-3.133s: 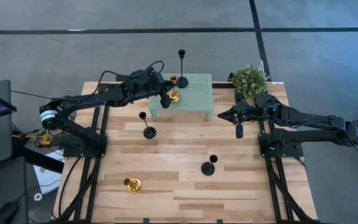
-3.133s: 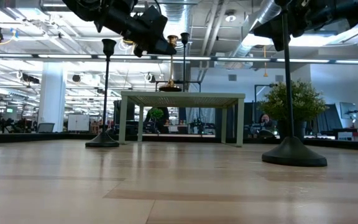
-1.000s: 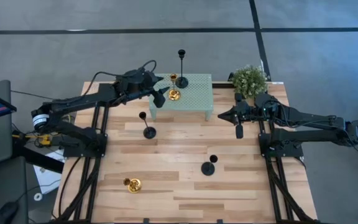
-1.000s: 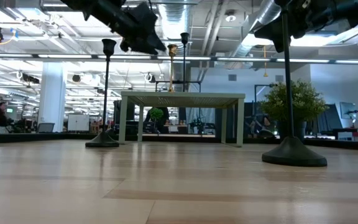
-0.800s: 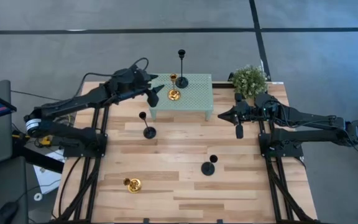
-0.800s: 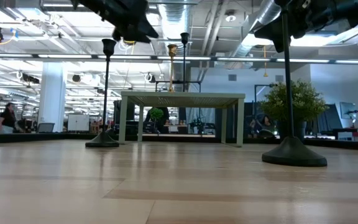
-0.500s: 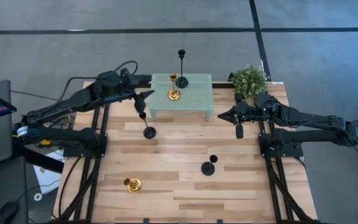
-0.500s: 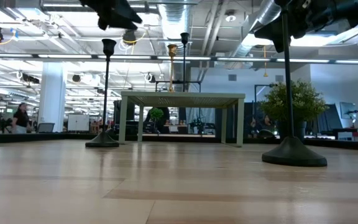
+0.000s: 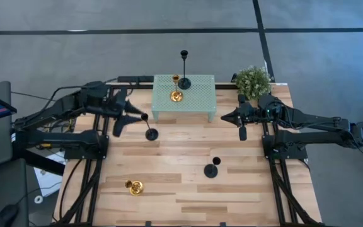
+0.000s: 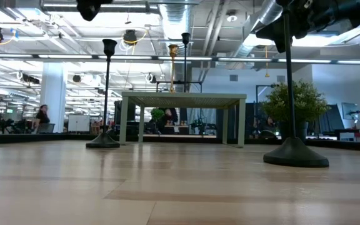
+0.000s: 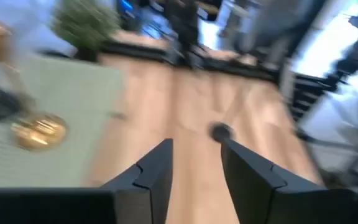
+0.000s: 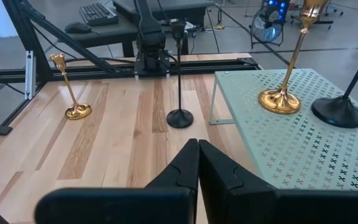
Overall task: Pick & Place candle stick holders
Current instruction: Put the gold candle holder on the shelf
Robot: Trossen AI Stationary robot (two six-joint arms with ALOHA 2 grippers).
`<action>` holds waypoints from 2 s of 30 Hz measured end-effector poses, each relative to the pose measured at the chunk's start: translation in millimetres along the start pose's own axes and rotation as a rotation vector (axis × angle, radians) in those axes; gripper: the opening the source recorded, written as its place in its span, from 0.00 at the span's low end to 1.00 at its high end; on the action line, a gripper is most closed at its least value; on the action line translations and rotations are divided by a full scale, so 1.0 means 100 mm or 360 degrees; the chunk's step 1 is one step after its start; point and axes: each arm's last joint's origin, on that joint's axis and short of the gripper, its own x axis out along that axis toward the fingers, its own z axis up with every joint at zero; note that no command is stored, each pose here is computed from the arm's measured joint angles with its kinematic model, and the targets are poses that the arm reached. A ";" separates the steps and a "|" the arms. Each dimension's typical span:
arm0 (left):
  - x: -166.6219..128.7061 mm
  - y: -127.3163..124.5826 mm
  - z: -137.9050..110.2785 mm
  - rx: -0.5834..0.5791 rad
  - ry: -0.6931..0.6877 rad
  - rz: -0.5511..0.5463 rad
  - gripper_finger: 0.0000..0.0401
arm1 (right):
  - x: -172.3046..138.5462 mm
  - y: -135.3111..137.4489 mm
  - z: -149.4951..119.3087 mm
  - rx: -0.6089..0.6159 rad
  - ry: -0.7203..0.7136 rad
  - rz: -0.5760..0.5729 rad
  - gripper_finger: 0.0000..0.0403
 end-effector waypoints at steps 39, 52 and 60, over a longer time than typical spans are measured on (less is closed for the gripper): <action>0.20 -0.61 -1.04 0.0279 0.0339 -0.1045 0.01 | 0.43 -0.07 -0.06 0.0058 0.0012 0.0003 0.00; 0.35 -0.75 -1.52 0.0341 0.0420 -0.1195 0.01 | 0.47 0.02 -0.01 0.0060 -0.0050 0.0076 0.00; 0.46 -0.73 -1.80 0.0301 0.0445 -0.1078 0.01 | 0.49 0.17 0.02 0.0022 -0.0107 0.0186 0.00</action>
